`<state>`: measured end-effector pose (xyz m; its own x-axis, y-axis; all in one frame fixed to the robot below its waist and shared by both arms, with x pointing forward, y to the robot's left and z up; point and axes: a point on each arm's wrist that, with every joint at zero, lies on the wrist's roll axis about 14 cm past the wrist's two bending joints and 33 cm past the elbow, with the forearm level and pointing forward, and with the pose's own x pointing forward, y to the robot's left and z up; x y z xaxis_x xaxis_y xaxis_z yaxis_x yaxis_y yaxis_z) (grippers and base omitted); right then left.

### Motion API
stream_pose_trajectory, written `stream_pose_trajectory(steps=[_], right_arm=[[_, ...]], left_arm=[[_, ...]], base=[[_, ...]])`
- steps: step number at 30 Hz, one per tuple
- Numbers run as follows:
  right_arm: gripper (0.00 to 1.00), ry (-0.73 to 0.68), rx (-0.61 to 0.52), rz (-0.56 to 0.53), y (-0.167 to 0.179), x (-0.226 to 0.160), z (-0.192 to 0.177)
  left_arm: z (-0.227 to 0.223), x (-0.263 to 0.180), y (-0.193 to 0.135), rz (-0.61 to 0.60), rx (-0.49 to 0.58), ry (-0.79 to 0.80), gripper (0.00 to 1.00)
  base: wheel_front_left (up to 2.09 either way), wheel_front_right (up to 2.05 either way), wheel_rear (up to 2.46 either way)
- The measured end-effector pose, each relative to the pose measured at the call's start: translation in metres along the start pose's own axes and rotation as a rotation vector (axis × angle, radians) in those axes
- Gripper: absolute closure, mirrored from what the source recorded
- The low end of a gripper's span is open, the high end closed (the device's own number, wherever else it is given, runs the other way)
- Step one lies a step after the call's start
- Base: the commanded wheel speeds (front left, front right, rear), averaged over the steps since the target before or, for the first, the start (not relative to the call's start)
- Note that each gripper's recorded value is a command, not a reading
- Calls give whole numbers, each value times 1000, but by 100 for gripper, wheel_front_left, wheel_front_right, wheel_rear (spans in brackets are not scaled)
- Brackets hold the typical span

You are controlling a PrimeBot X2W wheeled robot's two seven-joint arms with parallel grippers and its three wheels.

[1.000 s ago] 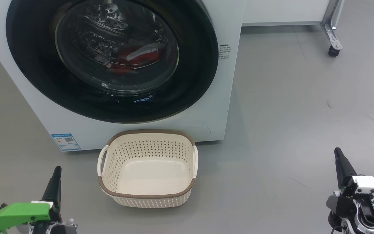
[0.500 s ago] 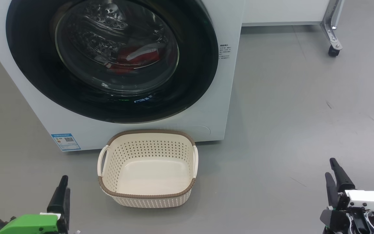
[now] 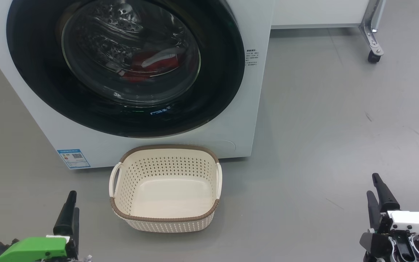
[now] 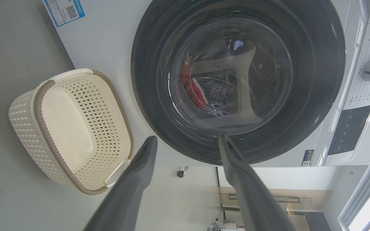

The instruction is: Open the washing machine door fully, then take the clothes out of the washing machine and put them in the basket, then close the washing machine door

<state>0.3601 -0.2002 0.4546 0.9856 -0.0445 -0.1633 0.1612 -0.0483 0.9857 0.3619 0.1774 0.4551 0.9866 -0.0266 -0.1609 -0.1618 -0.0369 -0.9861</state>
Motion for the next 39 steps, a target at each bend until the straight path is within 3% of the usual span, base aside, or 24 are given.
stream_pose_trajectory(steps=[15, 21, 29, 39], right_arm=[[0, -31, -64, 14, 5, 1, 6], [0, -38, -150, 19, 7, 1, 10], [0, -34, -314, 34, 12, 3, 13], [0, 22, -730, 38, 16, 7, 10]], left_arm=[[-3, 3, -11, -33, 21, -15, 0], [-9, 5, -17, -50, 111, 5, 0], [-6, 7, -24, -76, 375, 13, 0], [-8, 7, -19, -58, 663, 29, 0]], base=[[0, 0, 0], [0, 0, 0], [0, 0, 0], [0, 0, 0]])
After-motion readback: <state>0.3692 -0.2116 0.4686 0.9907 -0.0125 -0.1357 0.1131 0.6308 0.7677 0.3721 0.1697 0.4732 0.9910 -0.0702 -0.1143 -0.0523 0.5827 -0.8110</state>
